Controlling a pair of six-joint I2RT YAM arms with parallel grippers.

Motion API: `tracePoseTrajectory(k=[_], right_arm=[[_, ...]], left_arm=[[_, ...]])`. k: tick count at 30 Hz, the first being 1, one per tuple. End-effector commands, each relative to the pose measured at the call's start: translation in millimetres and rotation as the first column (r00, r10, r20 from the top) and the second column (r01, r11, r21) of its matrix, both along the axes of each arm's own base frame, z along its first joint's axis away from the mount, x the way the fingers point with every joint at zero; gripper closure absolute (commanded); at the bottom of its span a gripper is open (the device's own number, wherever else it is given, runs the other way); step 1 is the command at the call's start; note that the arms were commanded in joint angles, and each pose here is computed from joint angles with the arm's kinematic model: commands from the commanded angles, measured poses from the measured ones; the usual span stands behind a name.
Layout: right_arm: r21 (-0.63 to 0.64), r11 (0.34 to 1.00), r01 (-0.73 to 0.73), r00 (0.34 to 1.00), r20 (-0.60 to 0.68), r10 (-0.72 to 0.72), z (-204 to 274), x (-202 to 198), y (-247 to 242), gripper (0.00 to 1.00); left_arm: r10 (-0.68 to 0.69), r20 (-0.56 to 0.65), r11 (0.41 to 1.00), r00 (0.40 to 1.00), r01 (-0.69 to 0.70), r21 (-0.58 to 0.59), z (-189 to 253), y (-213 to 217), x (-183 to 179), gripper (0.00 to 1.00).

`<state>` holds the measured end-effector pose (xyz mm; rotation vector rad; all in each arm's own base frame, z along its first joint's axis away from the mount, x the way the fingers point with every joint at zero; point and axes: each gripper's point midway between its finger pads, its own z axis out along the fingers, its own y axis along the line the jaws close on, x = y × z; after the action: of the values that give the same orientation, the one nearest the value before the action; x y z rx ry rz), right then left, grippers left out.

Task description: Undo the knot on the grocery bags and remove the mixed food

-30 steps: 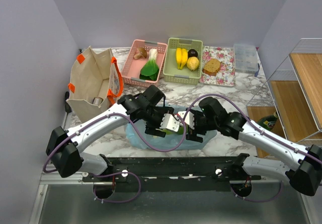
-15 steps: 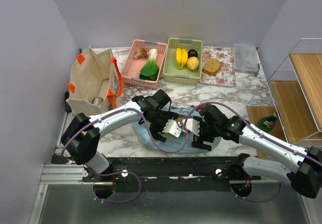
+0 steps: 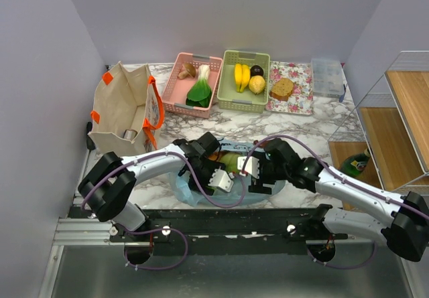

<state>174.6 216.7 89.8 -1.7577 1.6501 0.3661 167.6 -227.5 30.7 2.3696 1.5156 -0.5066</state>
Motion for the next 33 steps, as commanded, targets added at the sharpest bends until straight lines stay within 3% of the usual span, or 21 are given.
tracePoseTrajectory(k=[1, 6, 7, 12, 19, 30, 33], right_arm=[[0.012, 1.000, 0.008, 0.999, 0.039, -0.008, 1, 7, 4, 0.13], [0.062, 0.998, 0.014, 0.999, 0.041, -0.016, 17, 6, 9, 0.13], [0.077, 0.997, 0.011, 0.999, 0.039, -0.014, 21, 5, 10, 0.12], [0.129, 0.992, 0.007, 0.999, 0.035, -0.012, 36, 5, 19, 0.12], [0.218, 0.976, 0.012, 0.999, 0.031, -0.019, 59, 4, 30, 0.08], [0.285, 0.958, 0.021, 0.998, 0.057, -0.038, 82, 11, 39, 0.07], [0.287, 0.958, 0.028, 0.997, 0.059, -0.047, 80, 12, 38, 0.06]], left_arm=[[0.016, 0.029, 0.995, 0.999, -0.019, 0.098, -19, 28, 1, 0.47], [0.028, 0.047, 0.999, 0.998, -0.026, -0.047, 24, 12, -4, 0.98], [0.031, 0.058, 0.996, 0.998, -0.026, -0.082, 33, 9, -4, 1.00], [0.021, 0.131, 0.970, 0.991, 0.011, -0.243, 80, -5, -6, 1.00], [0.084, 0.202, 0.852, 0.976, 0.035, -0.523, 161, -34, -8, 1.00], [0.220, 0.075, 0.656, 0.973, -0.091, -0.749, 269, -66, -5, 1.00], [0.268, -0.001, 0.575, 0.963, -0.160, -0.802, 309, -74, -5, 1.00]])
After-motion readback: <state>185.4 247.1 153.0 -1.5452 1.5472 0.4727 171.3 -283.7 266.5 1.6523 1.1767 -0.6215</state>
